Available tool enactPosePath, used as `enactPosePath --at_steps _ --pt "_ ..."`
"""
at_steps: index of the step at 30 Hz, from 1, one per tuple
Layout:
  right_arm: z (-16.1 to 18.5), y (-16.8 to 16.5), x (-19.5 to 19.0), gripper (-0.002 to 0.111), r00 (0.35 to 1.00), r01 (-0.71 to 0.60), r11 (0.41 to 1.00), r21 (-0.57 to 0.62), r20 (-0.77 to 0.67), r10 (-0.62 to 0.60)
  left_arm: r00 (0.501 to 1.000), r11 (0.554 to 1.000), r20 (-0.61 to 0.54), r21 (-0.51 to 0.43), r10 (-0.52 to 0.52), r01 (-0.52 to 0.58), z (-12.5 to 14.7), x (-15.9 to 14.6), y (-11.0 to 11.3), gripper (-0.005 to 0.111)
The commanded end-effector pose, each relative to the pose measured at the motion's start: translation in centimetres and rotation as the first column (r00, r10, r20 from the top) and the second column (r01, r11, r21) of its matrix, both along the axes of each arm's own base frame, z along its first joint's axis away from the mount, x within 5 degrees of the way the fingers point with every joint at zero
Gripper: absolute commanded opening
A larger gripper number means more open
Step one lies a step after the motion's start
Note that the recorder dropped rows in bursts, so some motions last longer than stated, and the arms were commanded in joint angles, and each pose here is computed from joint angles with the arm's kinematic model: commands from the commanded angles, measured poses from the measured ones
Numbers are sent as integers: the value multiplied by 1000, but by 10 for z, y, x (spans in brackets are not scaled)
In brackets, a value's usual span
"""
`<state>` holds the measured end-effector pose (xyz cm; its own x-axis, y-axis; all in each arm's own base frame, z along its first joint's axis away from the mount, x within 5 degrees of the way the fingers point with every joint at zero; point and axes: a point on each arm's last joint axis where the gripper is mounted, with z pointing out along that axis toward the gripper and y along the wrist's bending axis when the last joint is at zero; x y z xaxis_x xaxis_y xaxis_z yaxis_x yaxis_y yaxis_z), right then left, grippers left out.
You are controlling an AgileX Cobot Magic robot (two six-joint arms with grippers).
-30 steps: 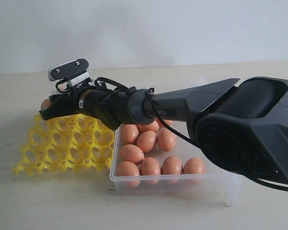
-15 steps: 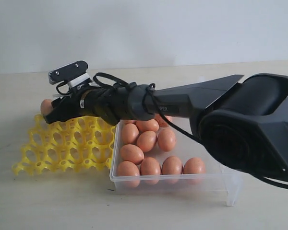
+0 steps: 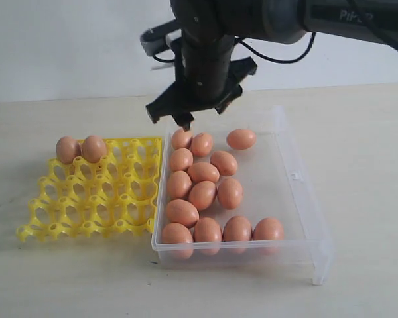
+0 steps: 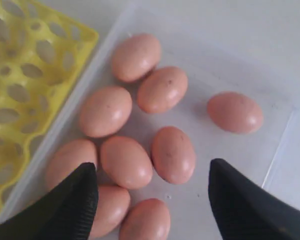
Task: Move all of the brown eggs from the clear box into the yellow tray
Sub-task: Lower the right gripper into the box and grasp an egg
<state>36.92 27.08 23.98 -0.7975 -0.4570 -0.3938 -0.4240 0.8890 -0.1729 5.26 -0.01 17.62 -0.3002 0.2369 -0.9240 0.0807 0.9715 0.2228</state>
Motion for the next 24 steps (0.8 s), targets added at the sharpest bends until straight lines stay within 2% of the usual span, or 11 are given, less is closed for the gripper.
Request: enactPosePath --at_steps 1,4,6,8,12,14,21,24 --pt "-28 -25 -2 62 985 133 990 -38 -105 -136 1000 1000 15 -5 0 0 2 0 0 0" --pt "-43 -33 -4 62 937 282 959 -14 -211 -278 1000 1000 15 -5 0 0 2 0 0 0" --pt "-54 -41 -9 62 876 406 913 -39 -266 -401 1000 1000 15 -5 0 0 2 0 0 0" --pt "-60 -45 -11 62 842 453 890 -41 -307 -443 1000 1000 15 -5 0 0 2 0 0 0" --pt "-67 -41 -3 62 813 537 840 79 -315 -490 1000 1000 15 -5 0 0 2 0 0 0" --pt "-76 -43 0 62 788 566 822 66 -337 -515 1000 1000 15 -5 0 0 2 0 0 0" --pt "-96 -42 1 62 774 570 821 31 -357 -523 1000 1000 15 -5 0 0 2 0 0 0" --pt "-101 -42 1 58 772 568 823 20 -358 -525 1000 1000 15 -5 0 0 2 0 0 0"
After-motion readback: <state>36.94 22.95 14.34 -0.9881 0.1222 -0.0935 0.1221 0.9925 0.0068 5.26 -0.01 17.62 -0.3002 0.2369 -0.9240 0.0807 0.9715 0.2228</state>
